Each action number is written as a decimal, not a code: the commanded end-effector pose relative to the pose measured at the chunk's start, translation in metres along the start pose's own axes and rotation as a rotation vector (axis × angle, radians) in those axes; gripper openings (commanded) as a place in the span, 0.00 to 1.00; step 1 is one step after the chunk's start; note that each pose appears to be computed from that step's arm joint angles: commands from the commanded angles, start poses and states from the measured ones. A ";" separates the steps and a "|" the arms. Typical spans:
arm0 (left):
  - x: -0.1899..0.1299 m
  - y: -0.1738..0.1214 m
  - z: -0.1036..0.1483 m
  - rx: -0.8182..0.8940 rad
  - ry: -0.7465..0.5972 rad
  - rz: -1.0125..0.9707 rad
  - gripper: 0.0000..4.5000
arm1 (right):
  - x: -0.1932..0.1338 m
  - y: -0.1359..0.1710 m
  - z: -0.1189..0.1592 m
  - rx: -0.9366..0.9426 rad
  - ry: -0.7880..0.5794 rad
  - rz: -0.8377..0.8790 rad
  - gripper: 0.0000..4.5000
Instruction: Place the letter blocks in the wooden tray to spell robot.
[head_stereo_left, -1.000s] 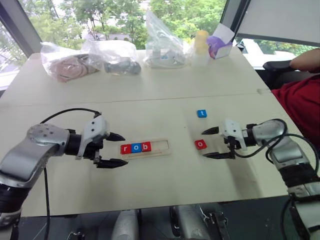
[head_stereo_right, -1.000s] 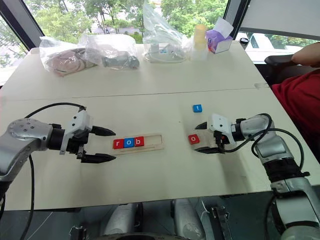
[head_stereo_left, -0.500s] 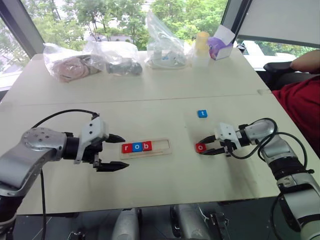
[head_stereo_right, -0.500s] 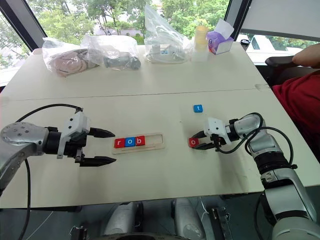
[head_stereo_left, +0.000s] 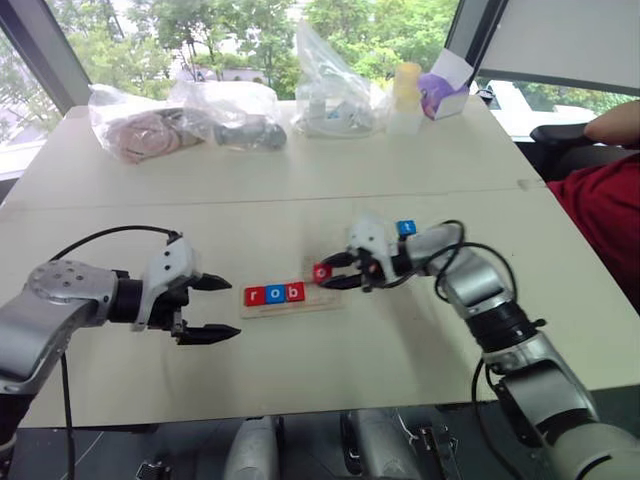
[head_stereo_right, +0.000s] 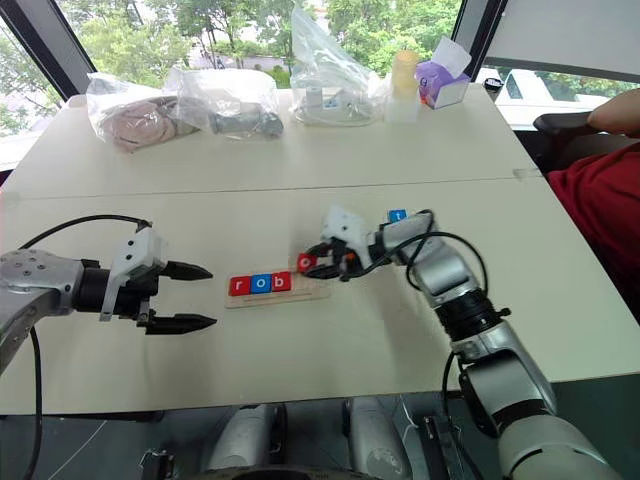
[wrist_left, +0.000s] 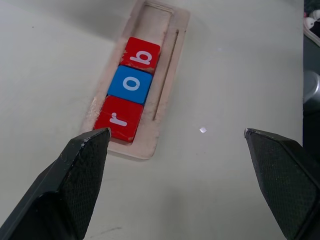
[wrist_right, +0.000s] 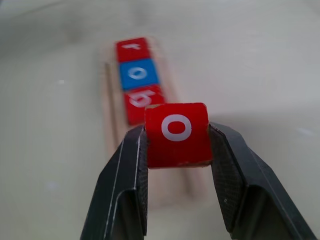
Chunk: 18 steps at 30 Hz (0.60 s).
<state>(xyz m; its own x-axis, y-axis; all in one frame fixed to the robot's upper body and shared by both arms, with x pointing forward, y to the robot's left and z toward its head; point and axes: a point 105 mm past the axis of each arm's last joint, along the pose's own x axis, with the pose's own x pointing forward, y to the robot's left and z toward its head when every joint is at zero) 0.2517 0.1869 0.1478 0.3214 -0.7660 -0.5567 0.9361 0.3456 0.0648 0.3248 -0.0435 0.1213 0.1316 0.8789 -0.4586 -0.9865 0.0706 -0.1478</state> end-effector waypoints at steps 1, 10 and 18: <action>-0.003 0.000 0.011 0.044 -0.030 0.027 1.00 | 0.001 0.001 0.013 -0.077 0.001 0.006 0.26; 0.003 -0.003 0.020 0.029 -0.101 0.034 1.00 | 0.009 0.004 0.000 -0.103 0.080 0.051 0.26; 0.005 -0.001 0.021 0.034 -0.101 0.037 1.00 | 0.014 -0.005 -0.006 -0.110 0.107 0.021 0.26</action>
<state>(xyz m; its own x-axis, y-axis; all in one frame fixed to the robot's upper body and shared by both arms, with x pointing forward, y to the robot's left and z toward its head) 0.2541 0.1721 0.1534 0.3536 -0.8001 -0.4845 0.9282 0.3641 0.0761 0.3292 -0.0377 0.1015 0.1176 0.8175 -0.5637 -0.9812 0.0081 -0.1929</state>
